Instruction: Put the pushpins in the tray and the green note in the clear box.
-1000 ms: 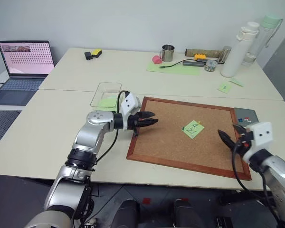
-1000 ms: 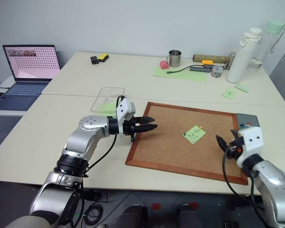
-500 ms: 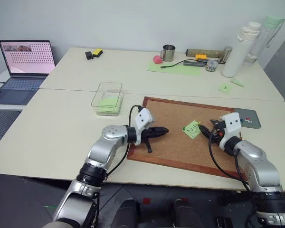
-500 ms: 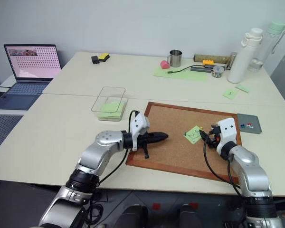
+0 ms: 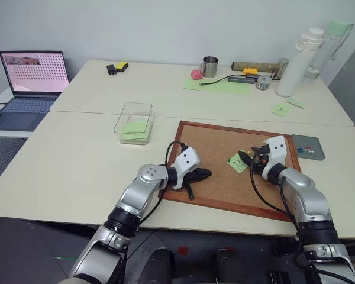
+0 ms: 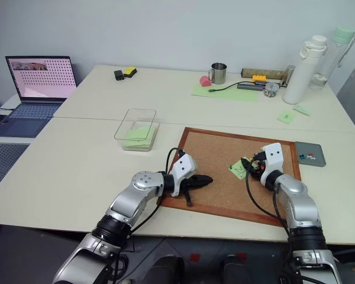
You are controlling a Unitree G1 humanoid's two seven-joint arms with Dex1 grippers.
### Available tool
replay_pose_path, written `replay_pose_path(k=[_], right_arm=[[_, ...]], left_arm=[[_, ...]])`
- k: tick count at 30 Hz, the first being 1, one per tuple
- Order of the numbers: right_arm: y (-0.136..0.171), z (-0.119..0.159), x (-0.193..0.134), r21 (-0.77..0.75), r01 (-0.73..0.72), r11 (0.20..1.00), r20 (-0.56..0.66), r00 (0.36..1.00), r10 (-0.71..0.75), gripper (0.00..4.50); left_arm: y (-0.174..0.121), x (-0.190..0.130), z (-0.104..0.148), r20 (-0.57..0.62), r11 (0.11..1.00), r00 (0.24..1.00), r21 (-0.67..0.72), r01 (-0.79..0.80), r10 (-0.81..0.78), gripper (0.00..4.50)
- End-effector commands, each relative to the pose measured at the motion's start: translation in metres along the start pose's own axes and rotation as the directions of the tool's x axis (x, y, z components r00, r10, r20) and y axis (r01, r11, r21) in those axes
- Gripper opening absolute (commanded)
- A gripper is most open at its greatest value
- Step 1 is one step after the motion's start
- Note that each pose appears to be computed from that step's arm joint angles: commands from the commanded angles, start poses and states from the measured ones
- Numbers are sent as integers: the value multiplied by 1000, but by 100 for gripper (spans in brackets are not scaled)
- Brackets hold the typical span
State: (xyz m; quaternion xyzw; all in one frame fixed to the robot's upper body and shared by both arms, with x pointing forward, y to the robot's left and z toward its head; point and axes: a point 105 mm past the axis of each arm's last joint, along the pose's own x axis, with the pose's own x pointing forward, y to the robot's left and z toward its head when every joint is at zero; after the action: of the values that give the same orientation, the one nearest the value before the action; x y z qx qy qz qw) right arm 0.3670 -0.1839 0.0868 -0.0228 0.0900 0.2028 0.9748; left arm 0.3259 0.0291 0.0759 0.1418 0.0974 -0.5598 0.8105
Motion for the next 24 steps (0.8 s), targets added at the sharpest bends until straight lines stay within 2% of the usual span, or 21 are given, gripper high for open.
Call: replay_pose_path(k=[1,2,10,19,24], right_arm=[[3,6,0,10,-20,1000,39,999,20,204],[3,7,0,12,-20,1000,44,999,20,169],[5,16,-4,28,-22,999,93,995,20,13],[11,40,-18,52,-62,997,194,980,51,6],[13,49,-30,47,-71,996,209,976,59,6]], left_arm=[[-8,1,-10,-36,1000,999,-10,22,-22,0],[-8,1,-9,-36,1000,999,-10,24,-24,0],[-9,3,-9,-48,999,998,-7,37,-38,0],[-4,4,-18,-109,1000,994,6,25,-24,0],[-3,4,-28,-145,1000,989,7,17,-16,0]])
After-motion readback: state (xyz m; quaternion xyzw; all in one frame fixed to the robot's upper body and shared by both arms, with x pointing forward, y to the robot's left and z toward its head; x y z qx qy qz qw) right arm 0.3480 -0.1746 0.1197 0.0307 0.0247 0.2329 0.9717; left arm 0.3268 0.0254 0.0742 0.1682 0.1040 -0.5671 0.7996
